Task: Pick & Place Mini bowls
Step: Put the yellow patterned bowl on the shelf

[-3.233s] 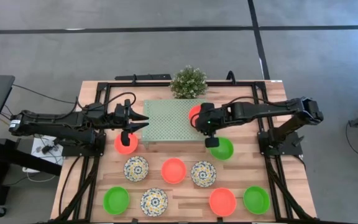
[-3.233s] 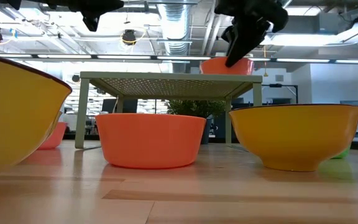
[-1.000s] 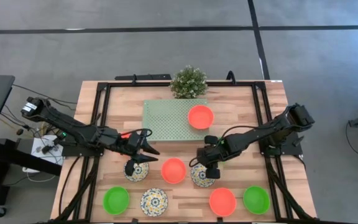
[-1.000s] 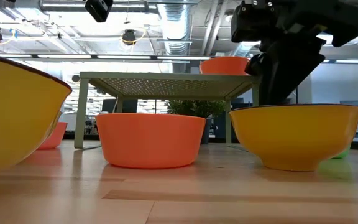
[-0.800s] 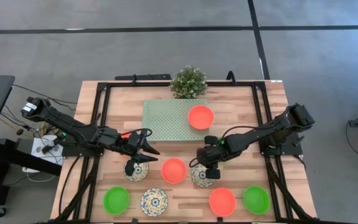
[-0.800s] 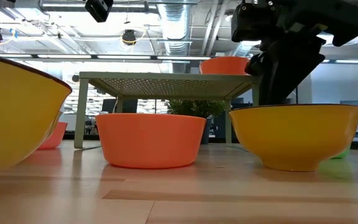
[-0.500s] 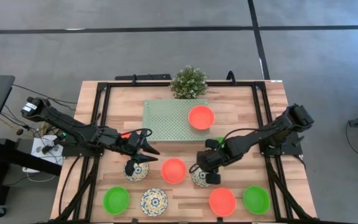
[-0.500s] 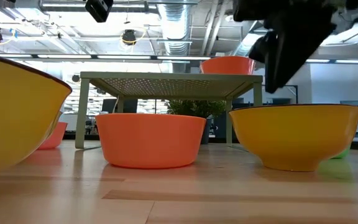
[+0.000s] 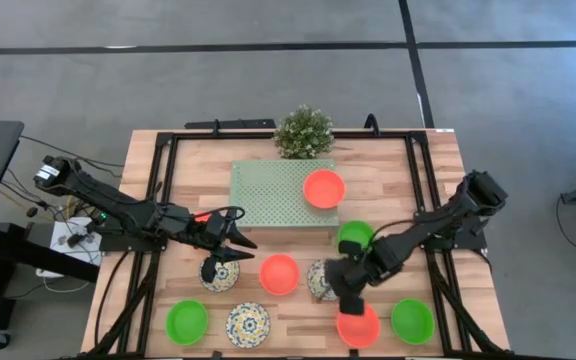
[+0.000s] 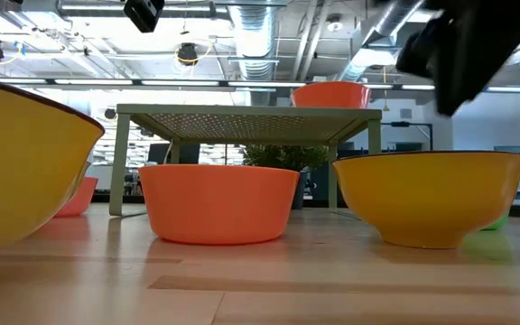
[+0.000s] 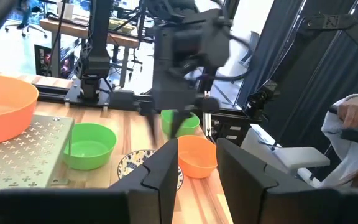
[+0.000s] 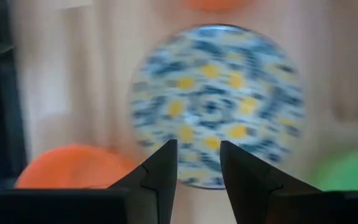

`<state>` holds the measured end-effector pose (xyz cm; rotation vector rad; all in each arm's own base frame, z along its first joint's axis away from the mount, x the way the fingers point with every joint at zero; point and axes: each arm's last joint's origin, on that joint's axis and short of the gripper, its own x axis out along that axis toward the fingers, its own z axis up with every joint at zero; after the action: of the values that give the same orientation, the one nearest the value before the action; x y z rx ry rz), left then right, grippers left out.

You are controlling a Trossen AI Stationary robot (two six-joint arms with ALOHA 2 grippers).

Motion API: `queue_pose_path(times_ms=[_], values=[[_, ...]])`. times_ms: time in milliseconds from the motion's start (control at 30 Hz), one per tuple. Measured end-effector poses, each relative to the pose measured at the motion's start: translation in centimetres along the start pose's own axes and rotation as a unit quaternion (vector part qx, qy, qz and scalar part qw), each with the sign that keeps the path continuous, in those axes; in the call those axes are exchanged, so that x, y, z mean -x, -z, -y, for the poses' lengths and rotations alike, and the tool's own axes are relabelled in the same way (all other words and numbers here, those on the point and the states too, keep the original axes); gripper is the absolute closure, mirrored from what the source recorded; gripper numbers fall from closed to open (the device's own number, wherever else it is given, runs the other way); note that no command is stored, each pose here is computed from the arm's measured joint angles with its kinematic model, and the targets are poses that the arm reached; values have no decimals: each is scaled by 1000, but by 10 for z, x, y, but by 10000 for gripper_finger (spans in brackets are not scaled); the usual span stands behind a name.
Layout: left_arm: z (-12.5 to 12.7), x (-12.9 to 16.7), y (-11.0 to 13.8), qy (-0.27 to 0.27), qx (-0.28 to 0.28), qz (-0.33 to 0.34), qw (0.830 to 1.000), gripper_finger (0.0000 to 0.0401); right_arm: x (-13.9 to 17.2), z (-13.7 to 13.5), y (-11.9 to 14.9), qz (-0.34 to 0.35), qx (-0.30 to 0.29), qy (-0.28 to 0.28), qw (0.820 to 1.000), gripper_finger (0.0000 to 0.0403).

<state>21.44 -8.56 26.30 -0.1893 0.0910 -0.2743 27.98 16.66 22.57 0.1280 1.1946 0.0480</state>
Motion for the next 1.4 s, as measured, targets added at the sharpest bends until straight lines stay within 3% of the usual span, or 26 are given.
queue_pose_path(times_ms=[133,333,500,767,1033,1133,1400], values=[[0,0,0,0,0,0,1000,290,-5,-17,2,23,36,-27,999,285],[0,0,0,0,0,0,1000,290,-26,-30,8,7,55,-22,998,285],[0,0,0,0,0,0,1000,290,-45,-31,11,-13,73,-8,997,285],[0,0,0,0,0,0,1000,290,-50,-26,7,-4,87,16,996,288],[0,0,0,0,0,0,1000,290,-60,-28,8,-17,112,5,994,359],[0,0,0,0,0,0,1000,290,-62,-27,5,-12,115,5,993,387],[0,0,0,0,0,0,1000,290,-28,-40,-14,28,155,-31,987,374]])
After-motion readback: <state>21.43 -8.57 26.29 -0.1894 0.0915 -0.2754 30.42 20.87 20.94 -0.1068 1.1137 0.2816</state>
